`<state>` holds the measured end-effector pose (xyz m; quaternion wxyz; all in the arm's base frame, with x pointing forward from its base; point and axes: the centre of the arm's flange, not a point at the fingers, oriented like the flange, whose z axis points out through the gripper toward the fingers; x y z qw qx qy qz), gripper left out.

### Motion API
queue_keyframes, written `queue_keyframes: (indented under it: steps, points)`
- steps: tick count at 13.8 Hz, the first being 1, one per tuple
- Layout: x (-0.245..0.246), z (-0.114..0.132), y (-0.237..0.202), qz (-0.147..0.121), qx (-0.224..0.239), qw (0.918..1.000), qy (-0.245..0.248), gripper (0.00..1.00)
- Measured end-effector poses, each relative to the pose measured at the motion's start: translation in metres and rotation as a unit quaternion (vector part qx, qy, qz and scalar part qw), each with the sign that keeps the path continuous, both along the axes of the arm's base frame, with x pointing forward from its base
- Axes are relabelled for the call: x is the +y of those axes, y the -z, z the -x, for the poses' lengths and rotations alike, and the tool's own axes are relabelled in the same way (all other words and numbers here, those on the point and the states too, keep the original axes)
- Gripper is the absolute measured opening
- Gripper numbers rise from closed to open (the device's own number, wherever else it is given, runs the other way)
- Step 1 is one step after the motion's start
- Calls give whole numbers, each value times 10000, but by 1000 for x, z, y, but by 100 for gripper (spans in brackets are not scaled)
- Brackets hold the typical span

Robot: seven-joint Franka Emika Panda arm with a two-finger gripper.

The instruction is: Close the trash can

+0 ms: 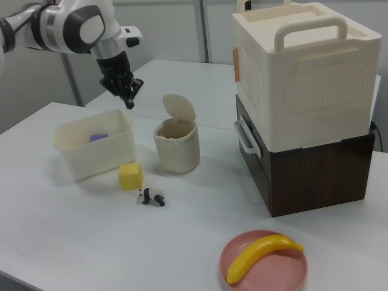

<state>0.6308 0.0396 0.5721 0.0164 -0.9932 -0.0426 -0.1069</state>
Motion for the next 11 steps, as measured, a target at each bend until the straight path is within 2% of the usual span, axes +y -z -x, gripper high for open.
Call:
queue_keyframes:
  steps: [3, 5, 6, 9, 11]
  points:
    - [-7, -31, 9, -261, -856, 9954, 329, 1]
    - [-13, -54, 21, -385, -1460, 9864, 656, 1]
    - [-13, -62, 25, -413, -1622, 9833, 714, 1]
    - [-32, -83, 25, -377, -2176, 9715, 867, 1]
    - [-50, -93, 21, -259, -2598, 9605, 959, 1]
